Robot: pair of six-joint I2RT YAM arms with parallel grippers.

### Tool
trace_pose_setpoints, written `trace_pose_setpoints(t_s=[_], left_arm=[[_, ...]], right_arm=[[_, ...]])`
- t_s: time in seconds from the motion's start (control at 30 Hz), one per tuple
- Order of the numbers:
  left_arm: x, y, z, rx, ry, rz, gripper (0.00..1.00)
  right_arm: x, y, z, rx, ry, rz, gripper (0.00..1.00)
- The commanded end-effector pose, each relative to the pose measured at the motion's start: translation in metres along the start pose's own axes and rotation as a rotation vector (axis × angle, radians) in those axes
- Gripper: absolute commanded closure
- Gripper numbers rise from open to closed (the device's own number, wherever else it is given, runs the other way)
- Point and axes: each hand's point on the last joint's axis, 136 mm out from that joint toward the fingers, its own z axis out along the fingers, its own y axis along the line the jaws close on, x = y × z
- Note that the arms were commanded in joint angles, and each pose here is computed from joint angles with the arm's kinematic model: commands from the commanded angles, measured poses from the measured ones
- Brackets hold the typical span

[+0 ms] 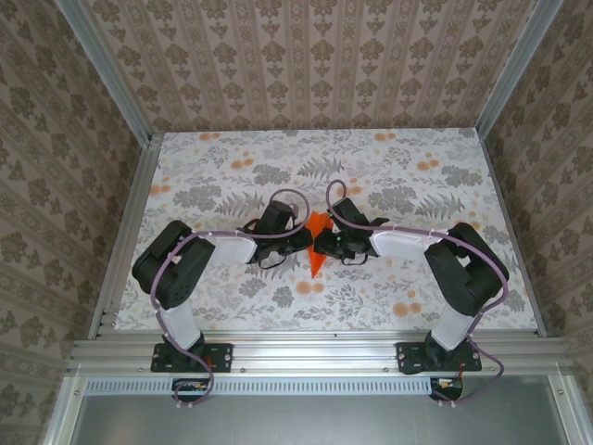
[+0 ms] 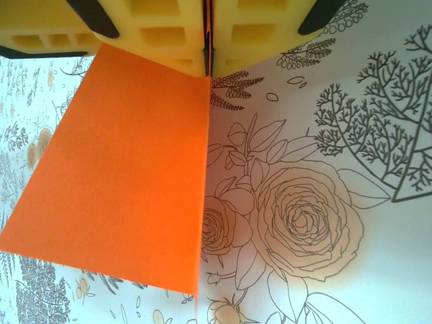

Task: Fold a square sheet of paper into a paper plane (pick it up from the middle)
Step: Turn over a paper plane at the center of the table, then move the paper plane to the center of the table.

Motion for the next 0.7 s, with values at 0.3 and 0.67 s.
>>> trace_pose_setpoints(t_s=[0.3, 0.67], left_arm=[[-0.012, -0.003, -0.020, 0.043, -0.047, -0.015, 0.74], [-0.032, 0.035, -0.057, -0.080, -0.148, -0.075, 0.53]], right_arm=[[-0.001, -0.012, -0.007, 0.124, 0.019, -0.024, 0.88], [0.003, -0.032, -0.017, 0.349, 0.104, -0.167, 0.86]])
